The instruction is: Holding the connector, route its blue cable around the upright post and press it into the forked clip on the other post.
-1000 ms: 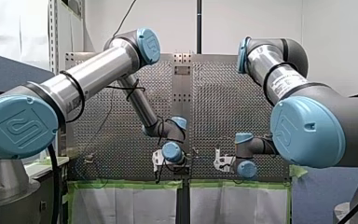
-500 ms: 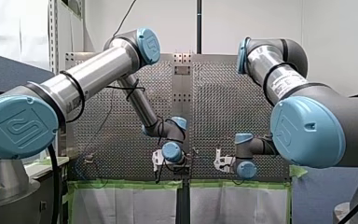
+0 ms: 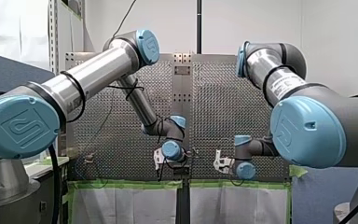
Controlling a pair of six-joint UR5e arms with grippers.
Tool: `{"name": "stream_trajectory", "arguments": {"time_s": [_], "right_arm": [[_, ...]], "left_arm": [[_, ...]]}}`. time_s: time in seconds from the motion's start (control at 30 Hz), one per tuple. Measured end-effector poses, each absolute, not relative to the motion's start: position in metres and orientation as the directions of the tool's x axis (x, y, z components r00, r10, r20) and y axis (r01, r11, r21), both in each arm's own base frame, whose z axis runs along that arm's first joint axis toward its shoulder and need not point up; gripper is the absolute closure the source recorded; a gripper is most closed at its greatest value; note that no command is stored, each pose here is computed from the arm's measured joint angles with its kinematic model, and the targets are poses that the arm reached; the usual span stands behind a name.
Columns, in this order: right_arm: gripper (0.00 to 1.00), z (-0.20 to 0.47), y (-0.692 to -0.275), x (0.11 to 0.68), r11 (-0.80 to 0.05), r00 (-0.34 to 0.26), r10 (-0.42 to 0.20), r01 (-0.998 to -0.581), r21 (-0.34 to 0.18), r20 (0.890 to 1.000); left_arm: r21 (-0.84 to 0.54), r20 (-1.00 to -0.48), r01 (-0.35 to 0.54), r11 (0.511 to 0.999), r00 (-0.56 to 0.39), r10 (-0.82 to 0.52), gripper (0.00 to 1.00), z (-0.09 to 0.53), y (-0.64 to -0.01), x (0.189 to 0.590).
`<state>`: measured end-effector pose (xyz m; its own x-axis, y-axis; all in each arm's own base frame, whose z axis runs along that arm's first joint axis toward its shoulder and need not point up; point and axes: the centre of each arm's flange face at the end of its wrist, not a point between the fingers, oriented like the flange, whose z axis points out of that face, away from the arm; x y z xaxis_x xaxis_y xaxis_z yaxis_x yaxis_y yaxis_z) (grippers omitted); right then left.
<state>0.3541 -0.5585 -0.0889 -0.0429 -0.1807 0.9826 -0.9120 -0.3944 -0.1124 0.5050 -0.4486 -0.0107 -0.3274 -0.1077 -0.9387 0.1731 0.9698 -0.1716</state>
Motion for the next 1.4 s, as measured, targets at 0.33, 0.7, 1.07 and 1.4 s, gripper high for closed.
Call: {"name": "stream_trajectory", "arguments": {"time_s": [0.33,0.7,1.07,1.4], "right_arm": [[1.0,-0.104,-0.568,0.347,-0.36,0.0,-0.215,-0.929,-0.079,0.977],[1.0,-0.097,-0.579,0.354,-0.367,0.004,-0.202,-0.927,-0.072,0.979],[1.0,-0.089,-0.588,0.363,-0.376,0.005,-0.199,-0.924,-0.072,0.98],[1.0,-0.083,-0.595,0.369,-0.387,0.003,-0.19,-0.919,-0.072,0.982]], "left_arm": [[-0.184,-0.935,0.173,0.968,-0.334,-0.118,1.0,-0.01,-0.445,0.511],[-0.177,-0.92,0.191,0.965,-0.382,-0.093,1.0,-0.031,-0.451,0.519],[-0.205,-0.923,0.182,0.962,-0.362,-0.128,1.0,-0.025,-0.453,0.54],[-0.209,-0.923,0.174,0.962,-0.361,-0.135,1.0,-0.024,-0.449,0.545]]}}
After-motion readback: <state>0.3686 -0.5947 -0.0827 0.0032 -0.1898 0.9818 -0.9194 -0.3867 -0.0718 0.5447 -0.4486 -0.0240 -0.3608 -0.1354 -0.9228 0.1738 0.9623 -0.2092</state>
